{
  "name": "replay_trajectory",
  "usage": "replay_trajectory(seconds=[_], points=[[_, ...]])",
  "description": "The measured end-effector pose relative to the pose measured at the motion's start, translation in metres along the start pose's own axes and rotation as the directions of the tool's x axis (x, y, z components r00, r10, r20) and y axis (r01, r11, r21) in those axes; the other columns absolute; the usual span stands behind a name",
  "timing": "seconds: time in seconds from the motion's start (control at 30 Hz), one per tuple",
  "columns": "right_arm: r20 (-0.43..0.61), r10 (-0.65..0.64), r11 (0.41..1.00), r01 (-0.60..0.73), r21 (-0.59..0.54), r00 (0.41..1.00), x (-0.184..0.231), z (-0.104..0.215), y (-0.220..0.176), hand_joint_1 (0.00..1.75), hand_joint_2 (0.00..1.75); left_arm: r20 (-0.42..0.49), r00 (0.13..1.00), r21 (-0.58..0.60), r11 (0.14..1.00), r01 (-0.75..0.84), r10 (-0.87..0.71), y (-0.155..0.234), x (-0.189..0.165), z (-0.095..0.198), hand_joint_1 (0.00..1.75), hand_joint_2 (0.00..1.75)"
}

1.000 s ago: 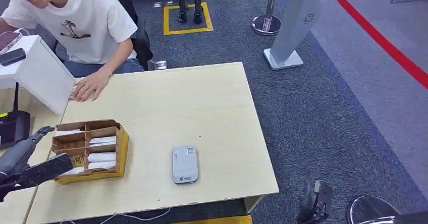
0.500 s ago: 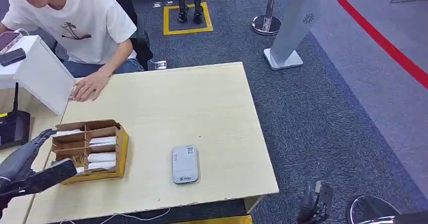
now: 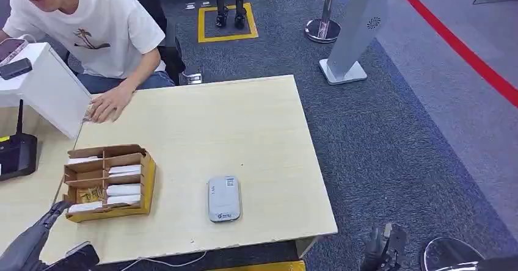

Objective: Pass the card to the sensor for recognition and then transmit it.

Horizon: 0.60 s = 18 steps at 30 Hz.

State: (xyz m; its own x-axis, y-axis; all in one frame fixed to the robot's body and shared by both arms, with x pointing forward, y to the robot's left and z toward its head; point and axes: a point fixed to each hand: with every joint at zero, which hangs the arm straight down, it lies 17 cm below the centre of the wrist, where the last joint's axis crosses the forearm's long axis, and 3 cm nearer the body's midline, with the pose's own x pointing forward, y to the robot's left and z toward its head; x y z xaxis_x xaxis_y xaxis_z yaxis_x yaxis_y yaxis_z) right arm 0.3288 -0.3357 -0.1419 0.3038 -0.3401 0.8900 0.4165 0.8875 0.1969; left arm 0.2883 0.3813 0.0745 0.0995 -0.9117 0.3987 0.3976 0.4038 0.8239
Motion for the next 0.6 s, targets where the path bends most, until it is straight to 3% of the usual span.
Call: replay_trajectory(seconds=[0.6], points=[[-0.008, 0.000, 1.000, 0.000, 0.000, 1.000, -0.002, 0.001, 0.000, 0.00, 0.00, 0.054, 0.998, 0.073, 0.997, -0.036, 0.032, 0.018, 0.018, -0.016, 0.00, 1.75]])
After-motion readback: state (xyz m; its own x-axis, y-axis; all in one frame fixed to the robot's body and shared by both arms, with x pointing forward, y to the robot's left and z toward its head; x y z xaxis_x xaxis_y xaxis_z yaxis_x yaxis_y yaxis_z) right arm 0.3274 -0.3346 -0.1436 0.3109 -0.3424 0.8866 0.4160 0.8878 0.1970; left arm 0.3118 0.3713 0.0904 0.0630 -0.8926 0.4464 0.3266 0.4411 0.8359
